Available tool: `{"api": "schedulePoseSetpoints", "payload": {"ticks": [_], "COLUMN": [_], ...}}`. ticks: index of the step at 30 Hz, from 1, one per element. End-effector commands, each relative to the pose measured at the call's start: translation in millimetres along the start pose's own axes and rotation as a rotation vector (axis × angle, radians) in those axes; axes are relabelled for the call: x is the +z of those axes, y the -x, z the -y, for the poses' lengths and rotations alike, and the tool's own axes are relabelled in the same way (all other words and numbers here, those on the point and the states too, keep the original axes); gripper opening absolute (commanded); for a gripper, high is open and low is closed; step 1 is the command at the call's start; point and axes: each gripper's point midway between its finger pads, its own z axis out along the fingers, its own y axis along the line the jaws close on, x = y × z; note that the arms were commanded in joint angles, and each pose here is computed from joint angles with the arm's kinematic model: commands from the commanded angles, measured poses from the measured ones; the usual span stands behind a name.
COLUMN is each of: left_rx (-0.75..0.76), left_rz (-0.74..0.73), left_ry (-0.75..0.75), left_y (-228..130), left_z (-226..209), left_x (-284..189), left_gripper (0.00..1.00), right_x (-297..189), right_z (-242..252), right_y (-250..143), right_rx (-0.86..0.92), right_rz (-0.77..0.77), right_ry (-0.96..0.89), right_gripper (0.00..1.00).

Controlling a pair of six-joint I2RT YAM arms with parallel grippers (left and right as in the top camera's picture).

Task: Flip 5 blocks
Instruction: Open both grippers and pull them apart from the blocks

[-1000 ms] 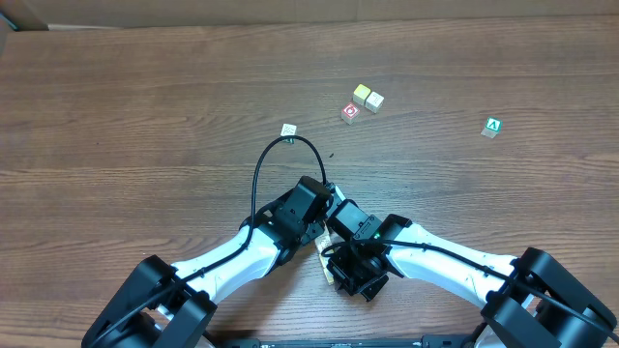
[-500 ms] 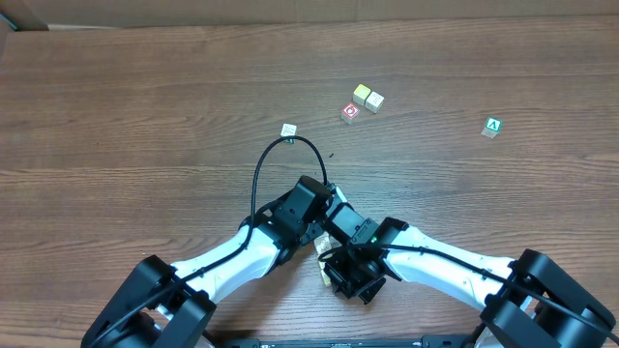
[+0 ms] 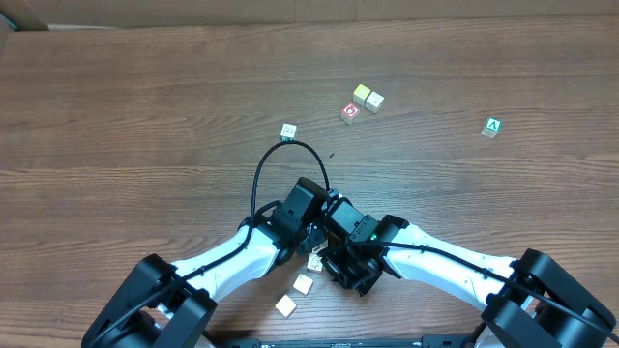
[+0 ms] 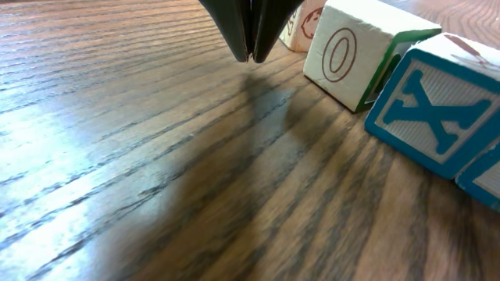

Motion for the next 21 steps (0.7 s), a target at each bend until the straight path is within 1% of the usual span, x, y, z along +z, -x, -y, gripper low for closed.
{"api": "schedulePoseSetpoints", "payload": {"ticks": [1,5,9,14,17,21], "left_rx": [0.012,-0.003,-0.082,-0.17,-0.19,-0.264], "left_rz": [-0.011,-0.013,-0.022,-0.02,-0.024,-0.048], "left_ry": [-0.032,0.007,0.072,0.103,0.11,0.139], "left_y": [-7.1,-7.6,-11.5,-17.1,-19.8,-27.8], "left_z": [4.6,-5.0,-23.3,-40.2,-44.5,-51.2], "left_x": [3.8,4.0,3.8,3.6,3.5,2.7], "left_gripper": [0.04,0.04,0.04,0.04,0.04,0.04], "right_x": [-4.4,-4.4,-4.7,-4.9,-5.0,-8.0], "right_z": [-7.5,-4.2,1.0,3.2,3.0,6.2], "right_y": [3.1,4.7,9.3,10.9,12.1,24.2], "right_rx": [0.005,0.009,0.014,0.006,-0.006,-0.017], "right_rz": [0.028,0.037,0.062,0.07,0.077,0.112], "right_ry": [0.018,0.005,-0.015,-0.024,-0.023,-0.036], "right_gripper": [0.04,0.04,0.04,0.04,0.04,0.04]}}
